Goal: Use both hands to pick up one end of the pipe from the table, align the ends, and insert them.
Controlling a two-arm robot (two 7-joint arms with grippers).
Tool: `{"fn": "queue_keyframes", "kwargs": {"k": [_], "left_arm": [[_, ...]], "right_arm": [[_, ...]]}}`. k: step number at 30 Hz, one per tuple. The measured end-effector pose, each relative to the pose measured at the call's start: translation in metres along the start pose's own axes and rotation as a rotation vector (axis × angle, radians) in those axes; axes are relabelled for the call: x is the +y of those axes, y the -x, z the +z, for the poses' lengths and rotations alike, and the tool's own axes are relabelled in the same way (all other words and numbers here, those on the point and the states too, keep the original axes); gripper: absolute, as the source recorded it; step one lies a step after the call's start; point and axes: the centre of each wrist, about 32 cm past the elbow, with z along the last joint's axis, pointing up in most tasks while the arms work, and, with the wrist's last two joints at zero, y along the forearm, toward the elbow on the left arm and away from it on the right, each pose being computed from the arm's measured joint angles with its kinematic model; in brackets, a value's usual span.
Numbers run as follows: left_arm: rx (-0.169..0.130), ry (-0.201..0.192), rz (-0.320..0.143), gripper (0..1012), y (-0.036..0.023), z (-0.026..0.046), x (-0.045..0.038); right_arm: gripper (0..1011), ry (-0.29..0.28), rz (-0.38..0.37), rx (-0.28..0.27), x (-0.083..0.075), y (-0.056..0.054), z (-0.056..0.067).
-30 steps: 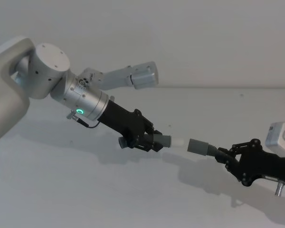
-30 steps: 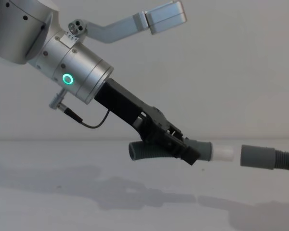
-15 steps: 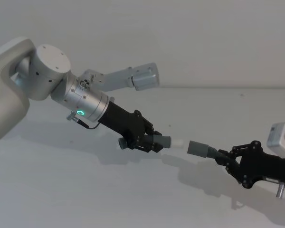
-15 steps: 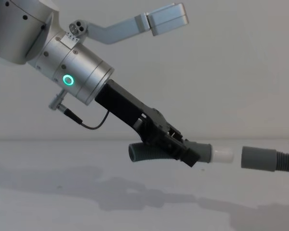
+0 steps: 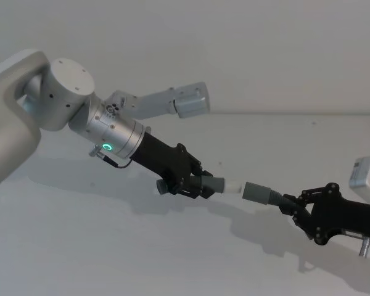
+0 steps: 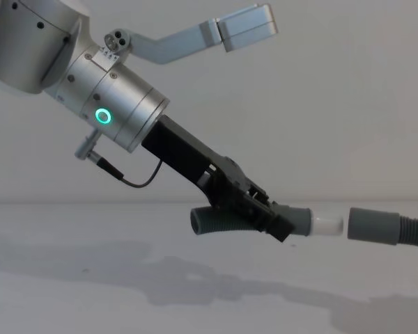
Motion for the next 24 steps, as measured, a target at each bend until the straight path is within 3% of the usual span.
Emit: {"fn": "queue_keyframes", "kwargs": {"k": [24], "left_arm": [[-0.006, 0.015, -0.014, 355, 0.0043, 0.0033, -0.0024]], "right_arm": [[114, 0.011, 0.000, 0.026, 0.0023, 0.0011, -0.0023]]}}
